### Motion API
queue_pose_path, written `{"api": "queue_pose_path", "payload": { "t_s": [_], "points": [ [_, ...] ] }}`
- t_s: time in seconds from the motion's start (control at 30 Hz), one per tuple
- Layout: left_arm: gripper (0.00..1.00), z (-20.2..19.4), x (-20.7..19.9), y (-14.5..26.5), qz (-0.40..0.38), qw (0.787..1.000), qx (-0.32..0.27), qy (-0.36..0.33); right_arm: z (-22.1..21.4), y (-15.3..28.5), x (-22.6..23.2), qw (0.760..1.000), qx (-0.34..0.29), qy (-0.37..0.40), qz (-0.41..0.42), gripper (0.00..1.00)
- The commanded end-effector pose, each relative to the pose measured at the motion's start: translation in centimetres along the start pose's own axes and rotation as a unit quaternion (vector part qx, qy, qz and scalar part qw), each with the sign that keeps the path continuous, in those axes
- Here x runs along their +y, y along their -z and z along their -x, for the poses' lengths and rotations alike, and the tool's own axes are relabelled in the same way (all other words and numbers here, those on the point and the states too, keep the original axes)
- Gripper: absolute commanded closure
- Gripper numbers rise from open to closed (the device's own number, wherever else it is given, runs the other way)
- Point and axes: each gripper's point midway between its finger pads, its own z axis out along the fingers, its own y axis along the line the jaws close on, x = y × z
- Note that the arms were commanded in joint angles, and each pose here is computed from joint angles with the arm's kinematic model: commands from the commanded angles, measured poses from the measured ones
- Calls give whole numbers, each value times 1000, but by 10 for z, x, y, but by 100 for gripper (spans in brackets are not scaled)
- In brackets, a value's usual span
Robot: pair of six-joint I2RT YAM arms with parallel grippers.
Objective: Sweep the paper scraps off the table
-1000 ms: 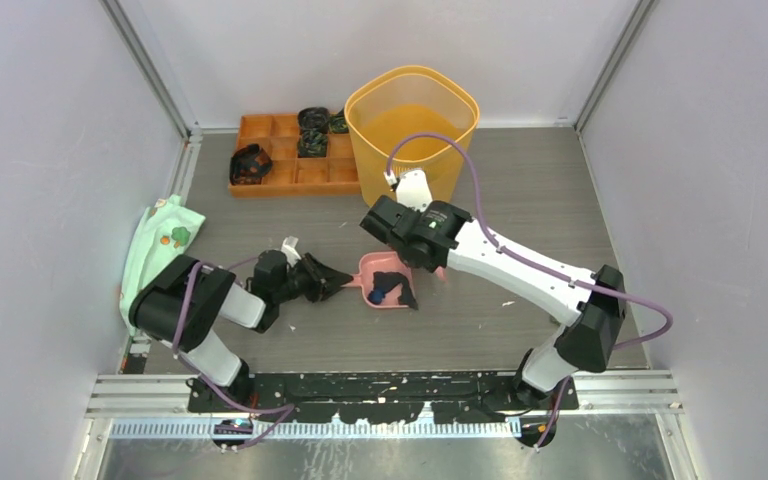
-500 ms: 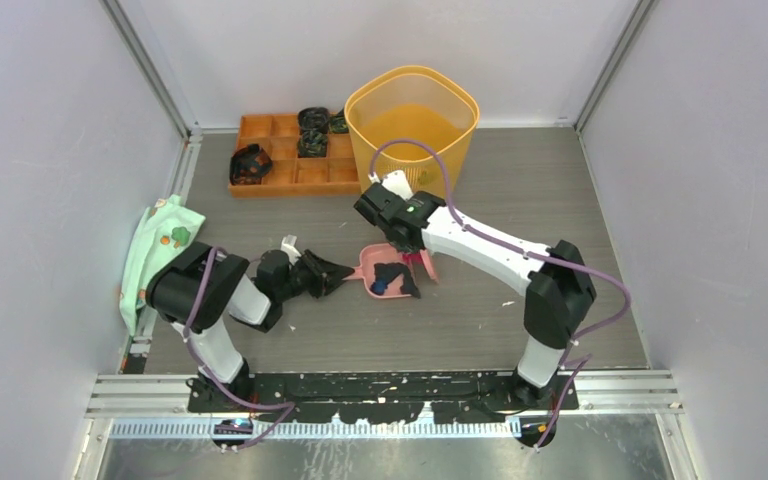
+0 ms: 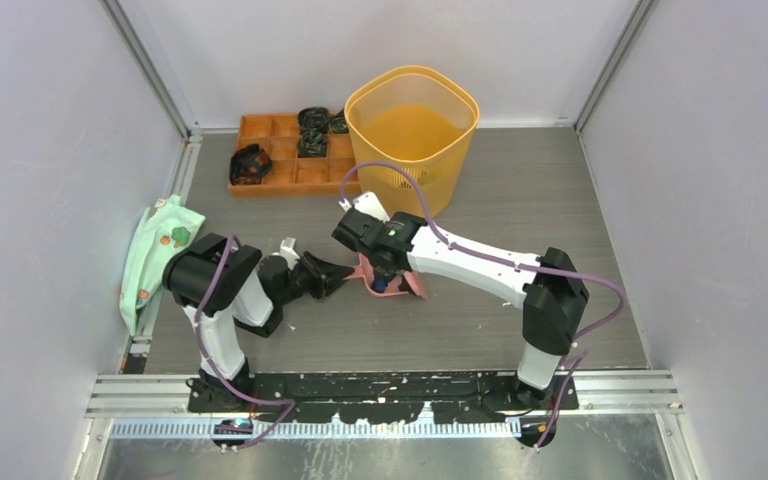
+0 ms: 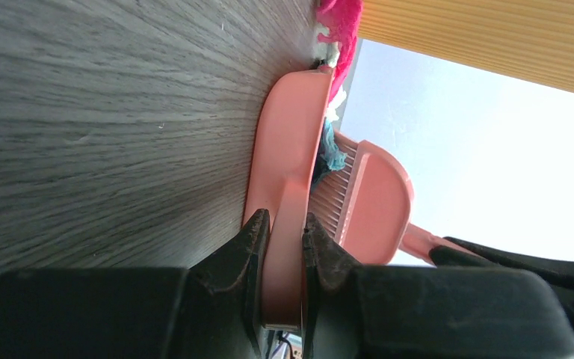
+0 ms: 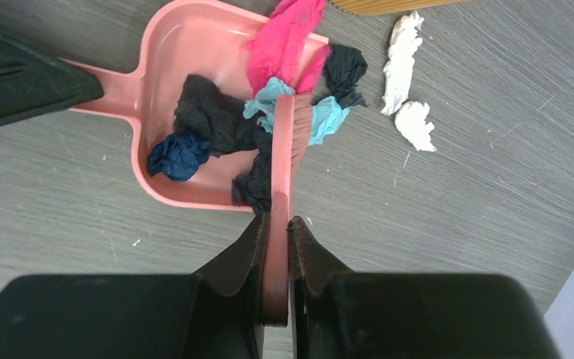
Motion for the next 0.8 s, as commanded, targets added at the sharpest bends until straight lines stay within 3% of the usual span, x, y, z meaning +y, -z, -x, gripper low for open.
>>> {"api": "queue_pose_path", "payload": {
  "t_s": [0.0,0.23,0.47,0.77],
  "points": [
    [100,-15,65,17,106,994,5,27,20,42,6,997,-46,-41,44,99],
    [99,-38,42,17,44,998,47,20,25,76,-21,993,-81,-81,38,99],
    [99,-45,-4,15,-22,999,40,-20,25,103,-51,988,-104,-110,19,99],
    [100,-47,-47,18,-76,997,31,10,16,136,-106,977,-128,-165,-37,99]
  ]
}}
